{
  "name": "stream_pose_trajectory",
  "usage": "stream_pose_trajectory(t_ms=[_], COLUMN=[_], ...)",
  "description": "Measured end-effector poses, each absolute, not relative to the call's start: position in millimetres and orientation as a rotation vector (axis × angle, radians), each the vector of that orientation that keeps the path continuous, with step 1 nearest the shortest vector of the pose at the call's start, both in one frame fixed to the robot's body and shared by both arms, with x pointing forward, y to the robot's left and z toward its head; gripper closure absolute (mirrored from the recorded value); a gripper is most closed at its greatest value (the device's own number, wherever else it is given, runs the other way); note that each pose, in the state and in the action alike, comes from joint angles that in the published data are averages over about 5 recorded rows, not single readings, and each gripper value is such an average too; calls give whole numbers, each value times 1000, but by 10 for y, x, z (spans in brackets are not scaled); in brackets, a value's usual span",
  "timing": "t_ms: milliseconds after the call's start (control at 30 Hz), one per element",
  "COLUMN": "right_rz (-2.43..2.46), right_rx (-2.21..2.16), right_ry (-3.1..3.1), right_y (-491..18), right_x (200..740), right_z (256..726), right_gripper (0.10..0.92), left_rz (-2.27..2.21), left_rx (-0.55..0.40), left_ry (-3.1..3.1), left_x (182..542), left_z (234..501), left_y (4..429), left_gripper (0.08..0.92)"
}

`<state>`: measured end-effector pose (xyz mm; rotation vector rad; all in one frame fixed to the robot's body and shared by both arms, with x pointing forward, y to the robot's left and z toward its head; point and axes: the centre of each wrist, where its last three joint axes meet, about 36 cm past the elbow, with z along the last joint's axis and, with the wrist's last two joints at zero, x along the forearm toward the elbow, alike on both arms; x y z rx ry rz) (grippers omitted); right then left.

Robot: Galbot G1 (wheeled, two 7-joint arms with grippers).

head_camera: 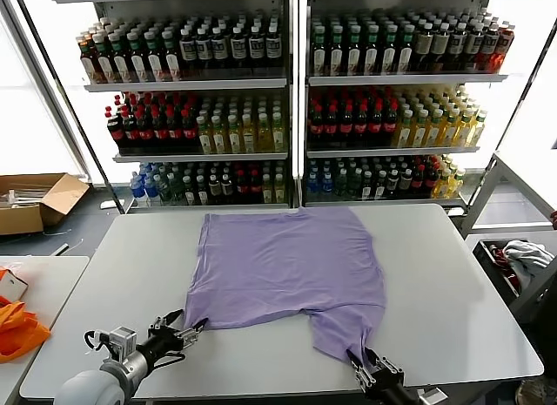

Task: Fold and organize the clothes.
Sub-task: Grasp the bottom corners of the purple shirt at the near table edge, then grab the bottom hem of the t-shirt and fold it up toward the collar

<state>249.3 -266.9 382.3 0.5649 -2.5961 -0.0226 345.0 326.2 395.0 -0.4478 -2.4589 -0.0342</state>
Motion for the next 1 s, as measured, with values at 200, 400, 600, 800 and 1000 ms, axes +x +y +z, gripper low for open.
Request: stream_pose_trajectory(t_ms=[200,400,600,800,1000], right_rz=[-7,-2,5,9,13], right_rx=[619,673,731,762,743], right_ry=[-2609,-2646,-2675,-2682,-2684], right_y=[-2698,-2749,-2827,-2932,-3054], right_x=[2446,2379,2255,2075,1867], right_z=[3823,3887,3998,4124,4261], right_gripper=[911,911,911,911,911], left_rz=[-12,1,10,4,-14], left_rx=[-460,-458,-453,-442,-433], left_ry=[-2453,-2452,-2458,-2474,-2503], left_x=[3413,3358,3282,3160,3014], left_z=[3934,3956,3997,4103,4265], left_y=[3209,3179,3156,3132,3096], left_gripper=[596,770,885,889,891])
